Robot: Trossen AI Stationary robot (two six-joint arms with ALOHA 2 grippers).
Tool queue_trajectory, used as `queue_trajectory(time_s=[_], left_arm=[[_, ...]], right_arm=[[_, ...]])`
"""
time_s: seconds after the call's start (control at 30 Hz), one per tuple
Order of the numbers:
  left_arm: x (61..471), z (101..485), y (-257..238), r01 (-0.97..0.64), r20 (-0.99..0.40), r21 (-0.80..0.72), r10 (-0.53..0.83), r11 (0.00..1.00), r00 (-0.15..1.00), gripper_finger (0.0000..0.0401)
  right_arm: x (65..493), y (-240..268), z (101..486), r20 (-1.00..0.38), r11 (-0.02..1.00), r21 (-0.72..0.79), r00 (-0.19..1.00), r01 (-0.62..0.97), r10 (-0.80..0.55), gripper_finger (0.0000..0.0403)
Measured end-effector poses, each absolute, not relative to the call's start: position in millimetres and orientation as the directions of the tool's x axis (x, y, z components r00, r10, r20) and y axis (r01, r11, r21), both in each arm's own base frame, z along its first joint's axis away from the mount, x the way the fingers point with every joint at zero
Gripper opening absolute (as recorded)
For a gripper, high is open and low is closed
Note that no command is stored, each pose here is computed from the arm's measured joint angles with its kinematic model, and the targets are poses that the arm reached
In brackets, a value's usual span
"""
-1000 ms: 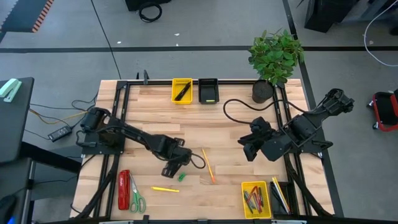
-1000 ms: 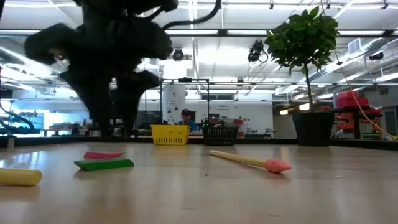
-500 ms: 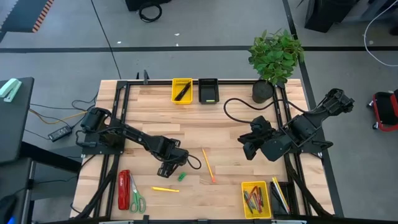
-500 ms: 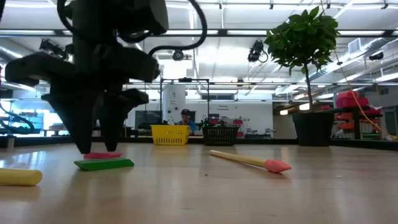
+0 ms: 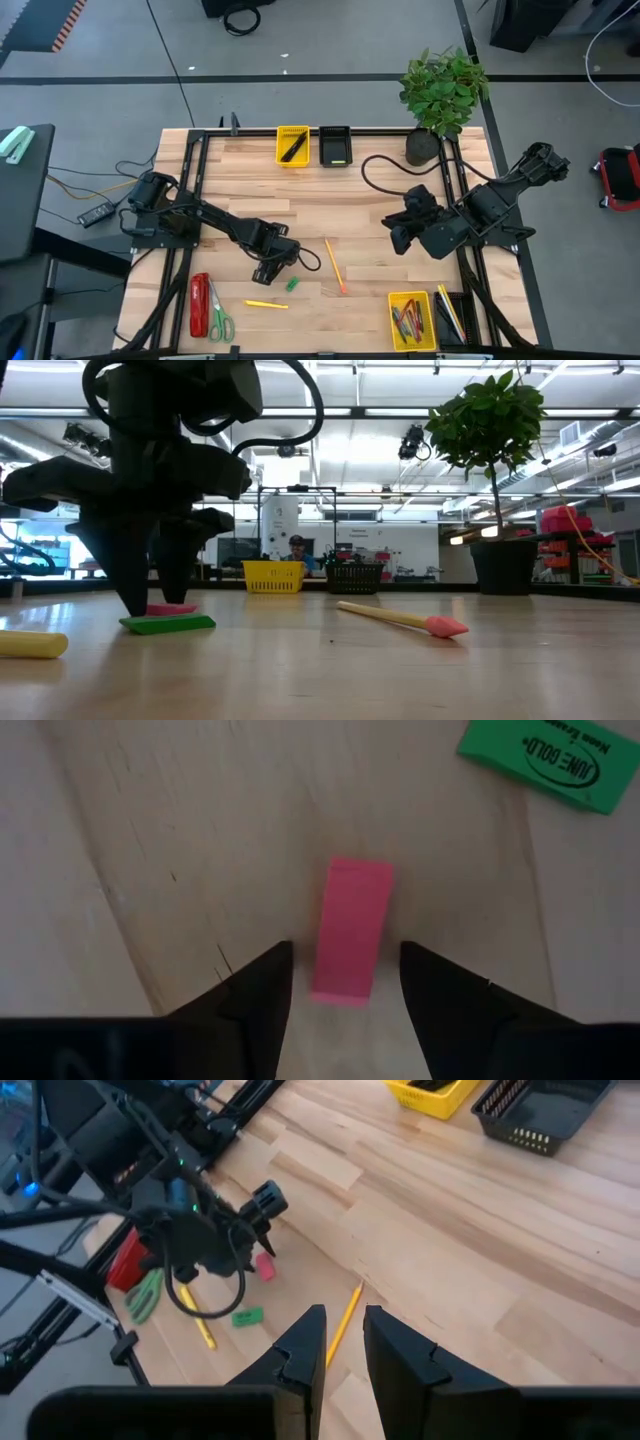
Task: Sort crayons/erasers/pens/pencils in bins
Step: Put the pink eraser into the top black bin
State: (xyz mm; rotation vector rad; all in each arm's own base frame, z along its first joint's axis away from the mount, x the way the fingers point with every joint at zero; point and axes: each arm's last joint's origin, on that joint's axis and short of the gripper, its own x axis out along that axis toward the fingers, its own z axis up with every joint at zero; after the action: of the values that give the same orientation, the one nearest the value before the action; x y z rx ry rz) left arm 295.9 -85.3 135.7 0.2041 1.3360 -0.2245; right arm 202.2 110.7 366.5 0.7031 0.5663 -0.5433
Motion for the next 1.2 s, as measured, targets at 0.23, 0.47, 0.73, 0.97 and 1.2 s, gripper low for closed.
queue_trajectory(time_s=[0.23, 0.47, 0.73, 0.97, 1.2], left_arm=[[297, 135, -86, 0.285, -0.971, 0.033, -0.036, 0.958, 0.235, 0.0162], [300, 136, -86, 0.28, -0.963, 0.039, -0.039, 0.959, 0.266, 0.01], [299, 150, -85, 0.219, -0.947, 0.003, -0.067, 0.976, 0.314, 0.0052], [296, 182, -72, 0.124, -0.917, -0.038, -0.084, 0.992, 0.39, 0.0054], [322, 238, -38, -0.007, -0.826, -0.05, -0.037, 0.999, 0.562, 0.0051]], right_arm=[[202, 110, 367, -0.635, 0.632, 0.445, 0.721, 0.635, -0.278, 0.0078], [202, 110, 367, -0.635, 0.631, 0.445, 0.721, 0.635, -0.278, 0.0078], [202, 112, 366, -0.669, 0.617, 0.471, 0.711, 0.631, -0.217, 0.0078], [196, 123, 366, -0.69, 0.618, 0.507, 0.713, 0.6, -0.126, 0.0078], [182, 126, 373, -0.672, 0.642, 0.532, 0.737, 0.552, -0.076, 0.0078]])
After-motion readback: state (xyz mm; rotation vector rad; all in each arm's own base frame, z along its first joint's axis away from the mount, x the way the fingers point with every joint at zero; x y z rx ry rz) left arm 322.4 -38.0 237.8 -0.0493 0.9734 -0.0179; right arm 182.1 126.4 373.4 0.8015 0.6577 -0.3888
